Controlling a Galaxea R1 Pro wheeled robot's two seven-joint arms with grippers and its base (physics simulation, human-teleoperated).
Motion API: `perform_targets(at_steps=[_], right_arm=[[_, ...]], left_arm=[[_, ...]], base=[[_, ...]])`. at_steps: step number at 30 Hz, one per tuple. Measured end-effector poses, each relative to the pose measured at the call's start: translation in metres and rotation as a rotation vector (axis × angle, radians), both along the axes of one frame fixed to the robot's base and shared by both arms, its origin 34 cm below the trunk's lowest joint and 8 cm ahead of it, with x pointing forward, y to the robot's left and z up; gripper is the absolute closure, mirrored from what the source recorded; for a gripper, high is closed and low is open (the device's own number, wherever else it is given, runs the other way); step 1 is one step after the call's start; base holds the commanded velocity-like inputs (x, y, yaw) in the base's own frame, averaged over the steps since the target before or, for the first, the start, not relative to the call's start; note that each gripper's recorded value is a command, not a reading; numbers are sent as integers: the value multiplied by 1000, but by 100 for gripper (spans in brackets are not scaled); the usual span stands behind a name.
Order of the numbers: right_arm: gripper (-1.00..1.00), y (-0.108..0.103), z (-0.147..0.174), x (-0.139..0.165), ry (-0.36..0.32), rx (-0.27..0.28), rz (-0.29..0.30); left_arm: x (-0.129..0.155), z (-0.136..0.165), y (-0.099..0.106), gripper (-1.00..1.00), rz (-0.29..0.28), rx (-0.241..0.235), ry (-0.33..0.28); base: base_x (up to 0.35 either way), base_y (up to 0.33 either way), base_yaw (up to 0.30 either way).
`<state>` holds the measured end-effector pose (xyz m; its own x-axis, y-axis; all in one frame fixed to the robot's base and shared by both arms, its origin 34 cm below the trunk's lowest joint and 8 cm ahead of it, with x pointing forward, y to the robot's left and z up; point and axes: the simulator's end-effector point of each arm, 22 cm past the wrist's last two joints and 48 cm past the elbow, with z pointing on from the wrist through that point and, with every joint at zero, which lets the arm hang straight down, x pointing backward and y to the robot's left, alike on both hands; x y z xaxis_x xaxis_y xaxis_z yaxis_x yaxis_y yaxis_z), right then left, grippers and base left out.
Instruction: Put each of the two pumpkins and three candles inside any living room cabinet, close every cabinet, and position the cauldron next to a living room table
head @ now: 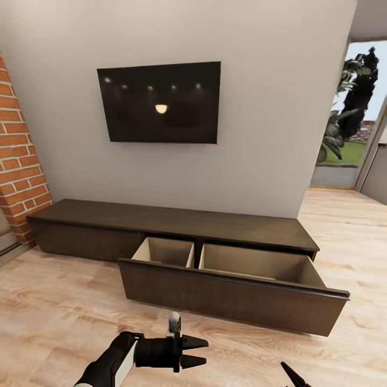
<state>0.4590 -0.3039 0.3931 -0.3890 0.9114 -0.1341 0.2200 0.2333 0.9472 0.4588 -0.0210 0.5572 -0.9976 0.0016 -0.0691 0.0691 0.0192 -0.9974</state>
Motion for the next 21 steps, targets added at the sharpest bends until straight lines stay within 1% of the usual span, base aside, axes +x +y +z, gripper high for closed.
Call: perform_targets(at_steps=[4, 9, 11, 15, 21], right_arm=[[-100, 0, -1, -1, 3, 2, 0], [-100, 0, -1, -1, 3, -1, -1], [-100, -1, -1, -1, -1, -10, -3], [-100, -2, -1, 0, -8, -24, -8], [-100, -2, -1, 1, -10, -26, -7]], left_arm=[[0, 0, 0, -100, -1, 0, 0], [0, 0, 1, -100, 2, 1, 1], [0, -1, 1, -100, 3, 1, 2], [0, -1, 1, -100, 2, 3, 3], [-2, -2, 0, -100, -8, 10, 1]], base=[[-147, -90, 126], [-152, -148, 261], [-101, -166, 285], [-30, -113, 291], [-4, -15, 293]])
